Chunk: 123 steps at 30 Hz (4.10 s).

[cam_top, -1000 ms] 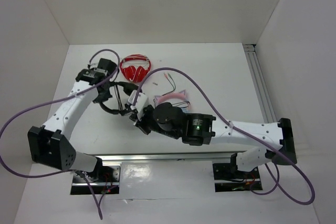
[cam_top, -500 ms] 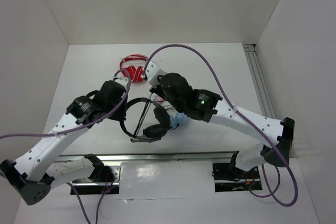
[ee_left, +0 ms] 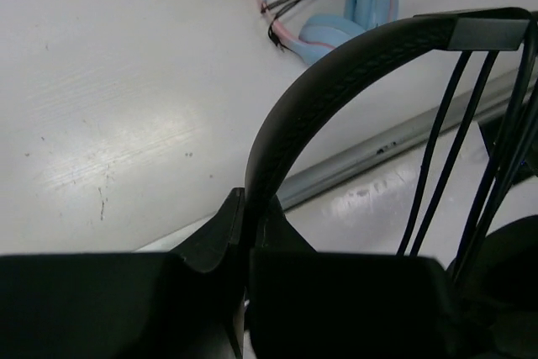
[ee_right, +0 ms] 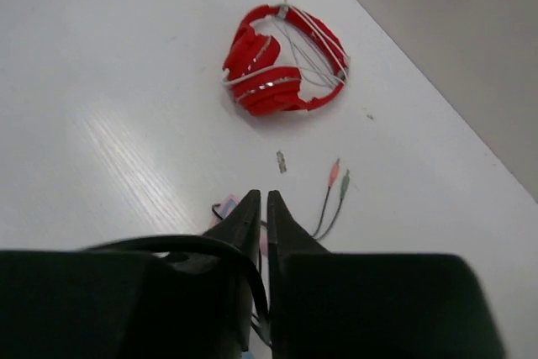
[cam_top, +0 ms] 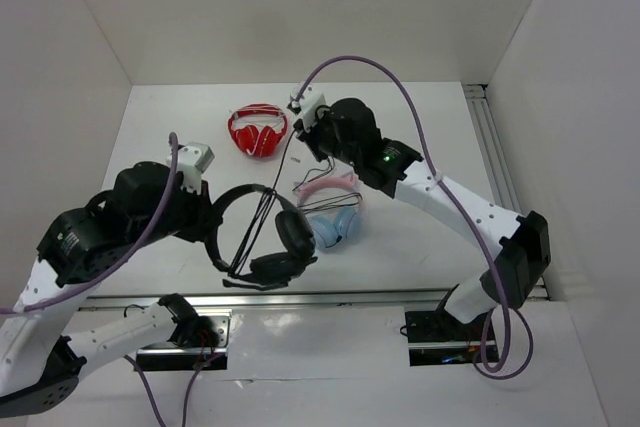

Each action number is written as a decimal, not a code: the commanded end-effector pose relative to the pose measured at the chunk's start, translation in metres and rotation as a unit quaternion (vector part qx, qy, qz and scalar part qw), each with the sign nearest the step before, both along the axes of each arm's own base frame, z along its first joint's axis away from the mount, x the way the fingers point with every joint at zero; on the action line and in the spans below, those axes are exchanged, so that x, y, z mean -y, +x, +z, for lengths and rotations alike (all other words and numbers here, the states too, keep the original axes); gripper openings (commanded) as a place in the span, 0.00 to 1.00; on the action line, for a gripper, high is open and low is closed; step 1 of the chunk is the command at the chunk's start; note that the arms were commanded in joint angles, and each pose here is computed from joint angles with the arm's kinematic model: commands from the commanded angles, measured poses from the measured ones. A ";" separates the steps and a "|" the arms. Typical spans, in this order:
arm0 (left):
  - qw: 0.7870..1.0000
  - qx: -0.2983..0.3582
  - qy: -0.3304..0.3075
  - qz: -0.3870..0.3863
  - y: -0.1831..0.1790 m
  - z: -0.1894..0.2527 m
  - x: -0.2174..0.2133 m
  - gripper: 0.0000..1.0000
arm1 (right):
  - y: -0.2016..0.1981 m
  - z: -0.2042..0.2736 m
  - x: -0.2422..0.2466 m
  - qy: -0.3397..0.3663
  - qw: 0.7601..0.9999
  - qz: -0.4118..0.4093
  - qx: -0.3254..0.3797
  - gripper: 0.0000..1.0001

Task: Wrap the headphones

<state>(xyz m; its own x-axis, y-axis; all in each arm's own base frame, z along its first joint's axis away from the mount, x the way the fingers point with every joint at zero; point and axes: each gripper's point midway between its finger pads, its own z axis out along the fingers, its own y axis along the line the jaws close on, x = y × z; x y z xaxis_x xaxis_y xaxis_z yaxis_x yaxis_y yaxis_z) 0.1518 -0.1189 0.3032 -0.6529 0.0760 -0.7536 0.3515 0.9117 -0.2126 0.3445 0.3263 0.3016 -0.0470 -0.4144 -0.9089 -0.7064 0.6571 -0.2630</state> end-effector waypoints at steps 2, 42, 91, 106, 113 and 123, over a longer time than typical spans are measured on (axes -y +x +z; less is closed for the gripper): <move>0.998 0.030 -0.054 -0.025 -0.022 0.048 -0.003 0.00 | -0.012 -0.002 -0.036 0.119 0.987 0.101 -0.023 0.33; 0.833 0.183 -0.027 0.522 0.087 0.152 -0.130 0.00 | -0.238 -0.105 -0.149 0.207 0.935 0.256 -0.134 0.00; 0.982 0.085 -0.137 -0.102 -0.023 0.115 0.035 0.00 | -0.033 0.046 -0.062 0.182 0.965 0.188 -0.034 0.26; 0.987 0.082 -0.124 0.067 0.009 0.149 0.002 0.00 | -0.040 -0.060 -0.176 0.302 0.904 0.273 -0.133 0.48; 0.982 0.078 -0.144 0.098 0.005 0.153 -0.007 0.00 | -0.044 -0.082 -0.176 0.317 0.896 0.277 -0.143 0.48; 0.960 0.091 -0.172 0.203 0.016 0.156 -0.033 0.00 | -0.056 -0.110 -0.161 0.305 0.900 0.265 -0.164 0.33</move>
